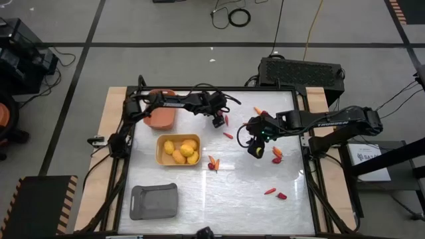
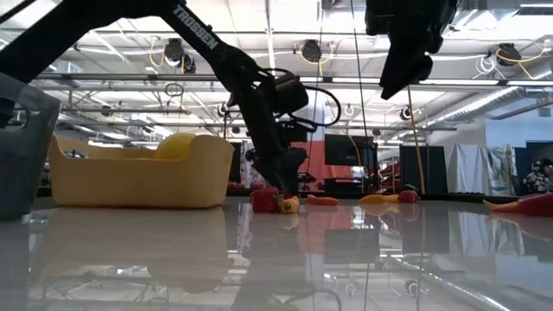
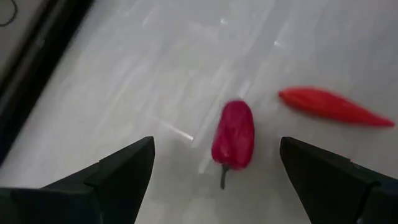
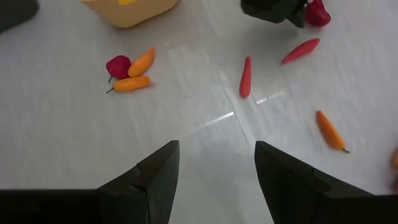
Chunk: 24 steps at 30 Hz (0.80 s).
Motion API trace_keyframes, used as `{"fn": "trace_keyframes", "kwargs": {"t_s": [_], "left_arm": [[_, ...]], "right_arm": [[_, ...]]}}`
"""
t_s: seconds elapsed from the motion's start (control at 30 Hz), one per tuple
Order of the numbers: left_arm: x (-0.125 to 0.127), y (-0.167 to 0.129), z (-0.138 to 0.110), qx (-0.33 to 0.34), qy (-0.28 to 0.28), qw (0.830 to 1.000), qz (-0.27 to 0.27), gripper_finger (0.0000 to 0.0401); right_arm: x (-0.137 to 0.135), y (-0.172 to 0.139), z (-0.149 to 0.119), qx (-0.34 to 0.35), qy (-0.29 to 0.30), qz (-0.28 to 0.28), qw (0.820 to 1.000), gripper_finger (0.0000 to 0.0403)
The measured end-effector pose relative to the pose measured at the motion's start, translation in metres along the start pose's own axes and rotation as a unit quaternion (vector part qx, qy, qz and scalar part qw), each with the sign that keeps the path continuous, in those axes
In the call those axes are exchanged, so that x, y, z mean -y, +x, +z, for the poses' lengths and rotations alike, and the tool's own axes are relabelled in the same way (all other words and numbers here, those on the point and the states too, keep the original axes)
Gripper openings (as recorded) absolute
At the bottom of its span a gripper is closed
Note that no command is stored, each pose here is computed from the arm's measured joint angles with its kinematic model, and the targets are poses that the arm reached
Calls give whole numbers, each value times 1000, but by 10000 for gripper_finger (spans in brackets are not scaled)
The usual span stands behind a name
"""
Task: Sort produce into baskets
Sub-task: Put the red chili pepper into the orange bin
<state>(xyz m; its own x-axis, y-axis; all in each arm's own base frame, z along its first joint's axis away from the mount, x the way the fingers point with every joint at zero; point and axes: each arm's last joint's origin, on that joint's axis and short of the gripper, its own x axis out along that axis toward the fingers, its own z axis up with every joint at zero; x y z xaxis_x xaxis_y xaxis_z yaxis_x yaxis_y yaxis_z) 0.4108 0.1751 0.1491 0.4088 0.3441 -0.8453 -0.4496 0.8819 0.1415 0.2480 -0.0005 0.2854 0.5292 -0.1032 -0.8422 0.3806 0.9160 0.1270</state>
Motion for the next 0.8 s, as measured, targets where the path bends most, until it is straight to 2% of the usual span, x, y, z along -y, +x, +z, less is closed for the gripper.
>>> {"fn": "trace_keyframes", "kwargs": {"t_s": [0.2, 0.37, 0.8], "left_arm": [[-16, 2, -2, -13, -53, 999, -6, 354], [-22, 3, -3, -17, -64, 998, -15, 350], [-30, 4, -5, -23, -75, 997, -20, 237]], "right_arm": [[0, 0, 0, 0, -22, 0, 1000, 201], [1, 0, 0, 1, -27, 0, 1000, 201], [1, 0, 0, 0, -28, 0, 1000, 201]]}}
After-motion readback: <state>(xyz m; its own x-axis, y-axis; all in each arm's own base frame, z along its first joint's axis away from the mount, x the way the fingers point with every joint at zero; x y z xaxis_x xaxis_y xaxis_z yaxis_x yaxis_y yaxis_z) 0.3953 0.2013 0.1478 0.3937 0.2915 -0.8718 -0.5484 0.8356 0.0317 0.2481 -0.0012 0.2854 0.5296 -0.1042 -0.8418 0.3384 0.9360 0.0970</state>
